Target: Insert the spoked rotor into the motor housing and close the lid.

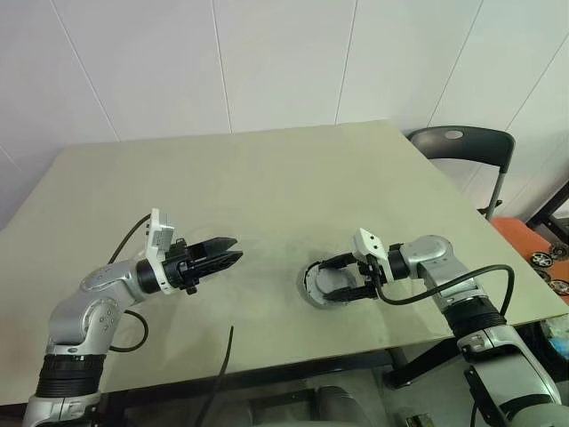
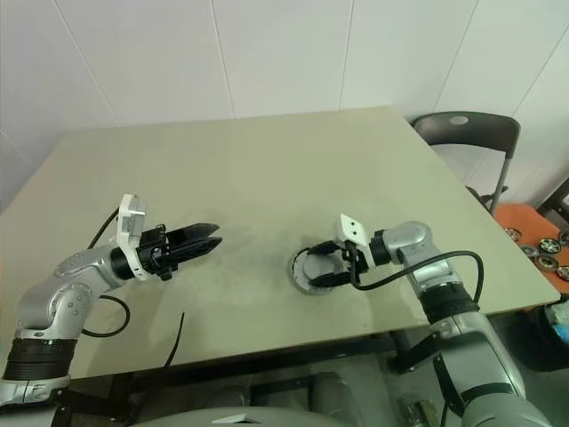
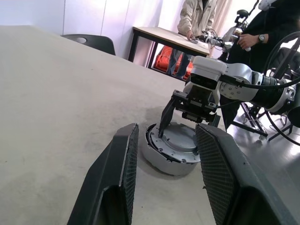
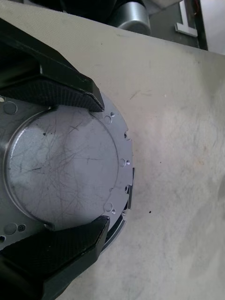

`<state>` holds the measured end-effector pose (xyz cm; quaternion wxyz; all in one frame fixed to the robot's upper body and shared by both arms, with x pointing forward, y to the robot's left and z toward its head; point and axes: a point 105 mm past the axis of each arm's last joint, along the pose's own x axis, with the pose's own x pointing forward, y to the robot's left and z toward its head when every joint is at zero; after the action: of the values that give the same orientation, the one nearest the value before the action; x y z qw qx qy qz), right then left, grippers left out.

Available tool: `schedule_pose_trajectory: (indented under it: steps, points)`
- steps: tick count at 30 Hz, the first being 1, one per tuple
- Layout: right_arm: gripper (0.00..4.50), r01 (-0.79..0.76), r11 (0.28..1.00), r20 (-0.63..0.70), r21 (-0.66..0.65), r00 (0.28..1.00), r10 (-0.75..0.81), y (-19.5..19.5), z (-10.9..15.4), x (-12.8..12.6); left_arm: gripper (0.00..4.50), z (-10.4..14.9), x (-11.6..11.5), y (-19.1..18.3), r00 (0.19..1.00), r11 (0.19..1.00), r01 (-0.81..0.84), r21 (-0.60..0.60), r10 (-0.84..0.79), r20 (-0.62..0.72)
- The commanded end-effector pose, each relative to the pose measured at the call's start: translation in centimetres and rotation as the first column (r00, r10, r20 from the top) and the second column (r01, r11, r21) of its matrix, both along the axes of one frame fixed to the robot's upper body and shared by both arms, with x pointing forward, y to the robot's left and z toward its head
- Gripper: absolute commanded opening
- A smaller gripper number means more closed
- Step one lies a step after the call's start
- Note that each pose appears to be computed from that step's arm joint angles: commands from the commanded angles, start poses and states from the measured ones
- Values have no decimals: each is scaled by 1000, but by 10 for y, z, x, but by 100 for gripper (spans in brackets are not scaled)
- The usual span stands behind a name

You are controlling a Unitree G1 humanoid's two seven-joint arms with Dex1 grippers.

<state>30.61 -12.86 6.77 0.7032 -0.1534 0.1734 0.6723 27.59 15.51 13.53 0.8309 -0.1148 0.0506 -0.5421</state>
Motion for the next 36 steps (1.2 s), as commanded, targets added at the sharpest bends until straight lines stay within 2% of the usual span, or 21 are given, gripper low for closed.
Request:
schedule_pose_trajectory:
  steps: [1, 8, 21, 26, 36]
  points:
    - [319, 46, 999, 22, 18, 999, -47, -2, 3, 6, 209, 12, -2, -2, 999, 1000, 6, -14, -6, 48]
    - [319, 135, 987, 58, 86, 988, -140, 7, 11, 26, 209, 12, 0, -2, 999, 1000, 7, -15, -6, 51]
    - [319, 141, 987, 44, 75, 988, -145, 3, 3, 23, 209, 13, 3, -3, 998, 1000, 17, -13, -16, 58]
    - [319, 144, 981, -118, 130, 985, -129, 1, 13, 20, 209, 14, 4, -3, 998, 1000, 16, -12, -15, 59]
    - [319, 70, 994, -21, 85, 997, -68, 6, 9, 16, 209, 14, 3, -2, 998, 1000, 9, -14, -8, 59]
